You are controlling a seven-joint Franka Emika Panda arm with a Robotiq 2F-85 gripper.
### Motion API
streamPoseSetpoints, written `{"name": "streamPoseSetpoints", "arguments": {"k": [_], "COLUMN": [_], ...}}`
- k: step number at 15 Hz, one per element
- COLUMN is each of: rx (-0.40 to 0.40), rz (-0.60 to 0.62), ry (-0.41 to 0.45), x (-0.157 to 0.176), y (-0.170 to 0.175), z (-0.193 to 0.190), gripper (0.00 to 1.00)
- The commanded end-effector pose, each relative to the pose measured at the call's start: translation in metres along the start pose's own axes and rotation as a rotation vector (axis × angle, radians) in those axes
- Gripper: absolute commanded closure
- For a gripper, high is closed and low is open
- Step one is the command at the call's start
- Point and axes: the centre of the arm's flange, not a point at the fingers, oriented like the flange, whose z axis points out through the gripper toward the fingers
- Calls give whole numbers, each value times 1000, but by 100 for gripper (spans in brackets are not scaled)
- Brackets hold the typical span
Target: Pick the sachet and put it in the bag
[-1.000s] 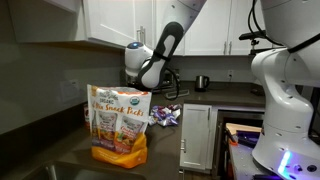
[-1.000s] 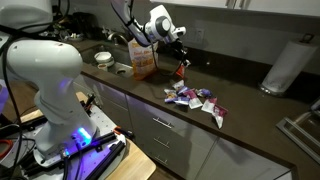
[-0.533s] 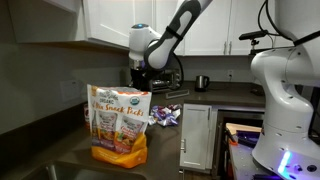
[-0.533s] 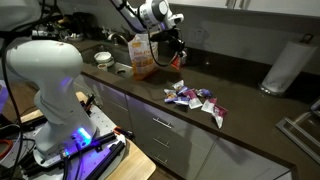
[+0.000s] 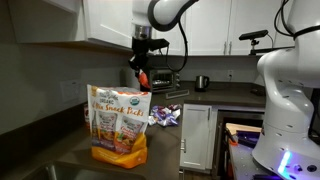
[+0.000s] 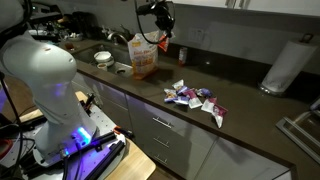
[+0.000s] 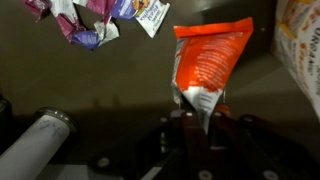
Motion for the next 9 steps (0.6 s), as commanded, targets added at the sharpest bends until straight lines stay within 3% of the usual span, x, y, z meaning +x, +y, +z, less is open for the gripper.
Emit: {"name": "streamPoseSetpoints", "arguments": {"k": [1,9], "rx": [98,319], "rz": [-53,-141], "ry": [-29,-44], "x": [-13,-22], "y": [-1,-24], "z": [-36,-69], "gripper": [95,95]}}
